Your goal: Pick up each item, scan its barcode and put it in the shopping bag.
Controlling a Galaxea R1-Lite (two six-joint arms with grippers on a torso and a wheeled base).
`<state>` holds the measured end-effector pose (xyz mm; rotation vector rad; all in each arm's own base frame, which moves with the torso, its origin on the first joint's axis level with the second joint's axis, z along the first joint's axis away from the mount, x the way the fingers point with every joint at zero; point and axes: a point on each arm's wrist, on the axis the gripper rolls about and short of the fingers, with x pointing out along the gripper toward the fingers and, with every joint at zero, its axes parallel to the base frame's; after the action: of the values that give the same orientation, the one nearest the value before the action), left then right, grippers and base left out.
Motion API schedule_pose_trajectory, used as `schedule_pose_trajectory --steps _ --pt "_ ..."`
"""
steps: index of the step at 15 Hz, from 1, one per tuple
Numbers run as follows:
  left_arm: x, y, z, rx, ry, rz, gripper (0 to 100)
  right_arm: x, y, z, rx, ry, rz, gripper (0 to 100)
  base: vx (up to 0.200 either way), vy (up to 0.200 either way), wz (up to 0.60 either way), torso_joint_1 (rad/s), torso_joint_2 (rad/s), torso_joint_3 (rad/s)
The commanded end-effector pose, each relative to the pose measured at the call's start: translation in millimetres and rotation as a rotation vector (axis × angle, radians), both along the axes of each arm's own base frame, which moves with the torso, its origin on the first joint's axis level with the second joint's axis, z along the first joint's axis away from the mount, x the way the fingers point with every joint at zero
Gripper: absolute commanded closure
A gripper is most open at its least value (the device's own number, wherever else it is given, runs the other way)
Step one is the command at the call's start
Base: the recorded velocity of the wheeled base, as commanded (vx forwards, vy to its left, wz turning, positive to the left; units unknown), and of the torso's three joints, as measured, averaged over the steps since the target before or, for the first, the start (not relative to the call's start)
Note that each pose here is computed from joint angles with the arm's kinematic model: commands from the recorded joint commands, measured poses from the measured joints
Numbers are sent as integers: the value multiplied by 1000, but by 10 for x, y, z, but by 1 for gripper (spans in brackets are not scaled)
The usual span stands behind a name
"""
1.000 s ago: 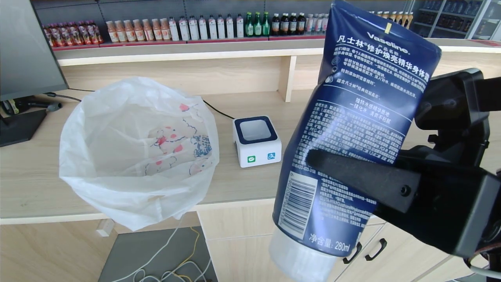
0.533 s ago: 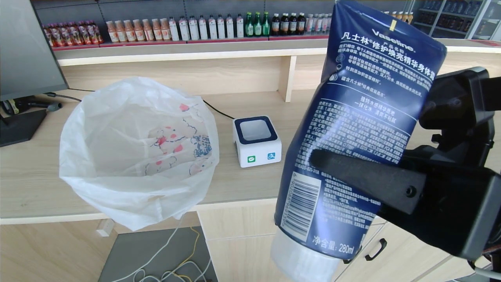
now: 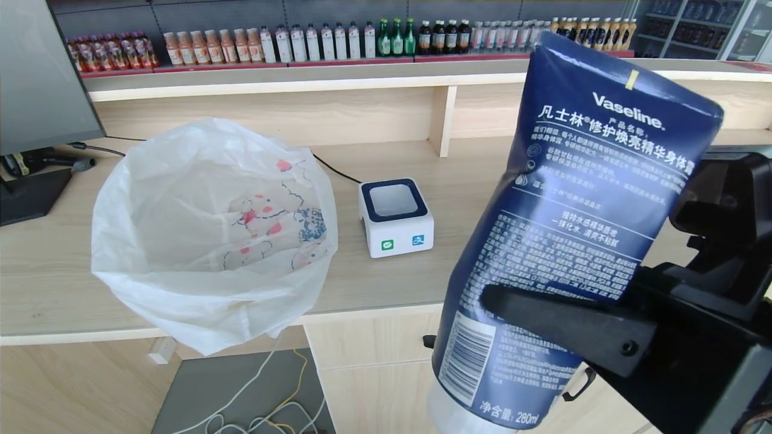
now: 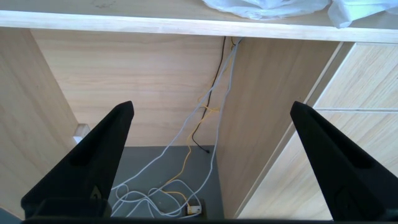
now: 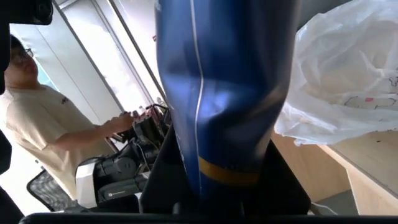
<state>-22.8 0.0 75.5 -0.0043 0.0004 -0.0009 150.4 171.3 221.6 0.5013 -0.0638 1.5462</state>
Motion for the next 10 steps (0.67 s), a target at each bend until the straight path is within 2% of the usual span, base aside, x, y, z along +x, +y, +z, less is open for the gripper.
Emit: schedule_pose_trajectory --steps 1,4,6,10 --pt "0 0 0 0 0 1 0 -36 -49 -122 -35 -24 -46 100 0 0 0 0 0 0" --pt "0 0 0 0 0 -1 0 -31 -70 -163 -34 -70 -170 100 0 0 0 0 0 0" --pt "0 0 0 0 0 1 0 17 -65 -219 -51 -141 -357 100 0 0 0 0 0 0" --pt "0 0 0 0 0 1 0 -2 -134 -318 -118 -226 -613 100 0 0 0 0 0 0"
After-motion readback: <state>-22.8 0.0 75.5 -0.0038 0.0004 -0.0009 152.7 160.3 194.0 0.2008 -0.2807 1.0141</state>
